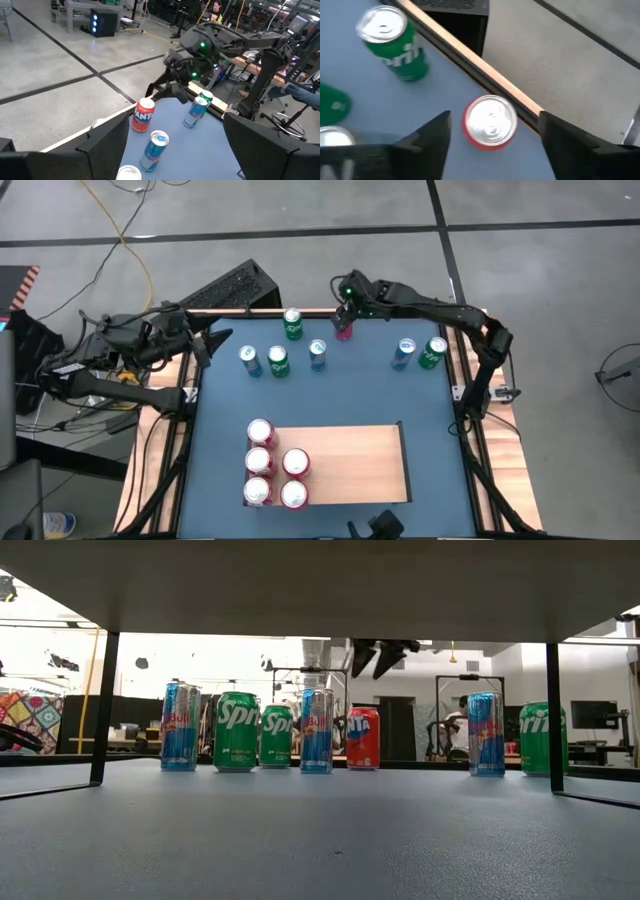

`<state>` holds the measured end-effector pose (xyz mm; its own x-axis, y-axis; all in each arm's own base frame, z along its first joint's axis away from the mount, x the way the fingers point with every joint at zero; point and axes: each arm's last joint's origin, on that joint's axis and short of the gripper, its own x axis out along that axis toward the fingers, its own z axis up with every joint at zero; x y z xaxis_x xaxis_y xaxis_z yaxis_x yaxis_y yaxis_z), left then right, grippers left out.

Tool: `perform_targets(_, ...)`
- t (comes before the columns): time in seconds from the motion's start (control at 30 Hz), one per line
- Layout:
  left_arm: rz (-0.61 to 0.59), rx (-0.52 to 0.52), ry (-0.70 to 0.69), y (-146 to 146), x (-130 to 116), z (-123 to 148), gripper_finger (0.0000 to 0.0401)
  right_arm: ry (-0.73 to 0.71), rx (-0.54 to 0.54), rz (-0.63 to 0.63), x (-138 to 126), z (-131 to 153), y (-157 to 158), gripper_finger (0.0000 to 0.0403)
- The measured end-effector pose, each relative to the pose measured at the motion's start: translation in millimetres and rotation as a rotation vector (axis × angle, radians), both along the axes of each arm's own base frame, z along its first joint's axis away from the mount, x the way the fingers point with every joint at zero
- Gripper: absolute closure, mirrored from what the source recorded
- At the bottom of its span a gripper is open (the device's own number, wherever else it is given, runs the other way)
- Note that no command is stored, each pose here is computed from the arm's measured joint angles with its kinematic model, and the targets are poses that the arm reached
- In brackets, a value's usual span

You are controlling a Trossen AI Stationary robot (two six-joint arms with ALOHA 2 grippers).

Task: Place canned beverage on shelf
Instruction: Put the orange soda can on the shelf aligned with the other orange soda cans

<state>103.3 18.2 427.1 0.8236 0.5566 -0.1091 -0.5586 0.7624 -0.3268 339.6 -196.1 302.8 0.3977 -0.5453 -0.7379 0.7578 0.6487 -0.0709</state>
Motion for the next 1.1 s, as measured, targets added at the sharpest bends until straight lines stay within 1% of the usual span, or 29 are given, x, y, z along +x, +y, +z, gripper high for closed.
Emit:
perform_targets(0.1,0.0,0.0,0.0,0,0,0,0.0092,0.004,0.028,0.004,-3,-2,-4,0.0079)
perform_targets(0.2,0.0,0.0,0.0,0,0,0,0.0092,0.015,0.058,-0.008,0,-12,-8,0.0051)
perform_targets(0.3,0.0,0.0,0.0,0,0,0,0.0092,0.054,0.093,-0.035,6,-31,-13,0.0039)
perform_targets(0.37,0.0,0.0,0.001,0,0,0,0.0092,0.061,0.097,-0.044,5,-35,-17,0.0037)
perform_targets(0.47,0.0,0.0,0.001,0,0,0,0.0092,0.058,0.12,-0.048,8,-42,-21,0.0038)
perform_targets(0.57,0.0,0.0,0.001,0,0,0,0.0092,0.079,0.151,-0.055,11,-57,-27,0.0039)
perform_targets(0.73,0.0,0.0,0.001,0,0,0,0.0092,0.101,0.18,-0.069,11,-69,-34,0.0041)
perform_targets(0.8,0.0,0.0,0.002,0,0,0,0.0092,0.104,0.18,-0.064,12,-69,-33,0.0045)
perform_targets(0.93,0.0,0.001,0.002,0,0,0,0.0092,0.087,0.16,-0.049,15,-67,-31,0.0068)
perform_targets(1.1,0.0,0.001,0.004,0,0,0,0.0092,0.085,0.181,-0.039,14,-69,-31,0.0109)
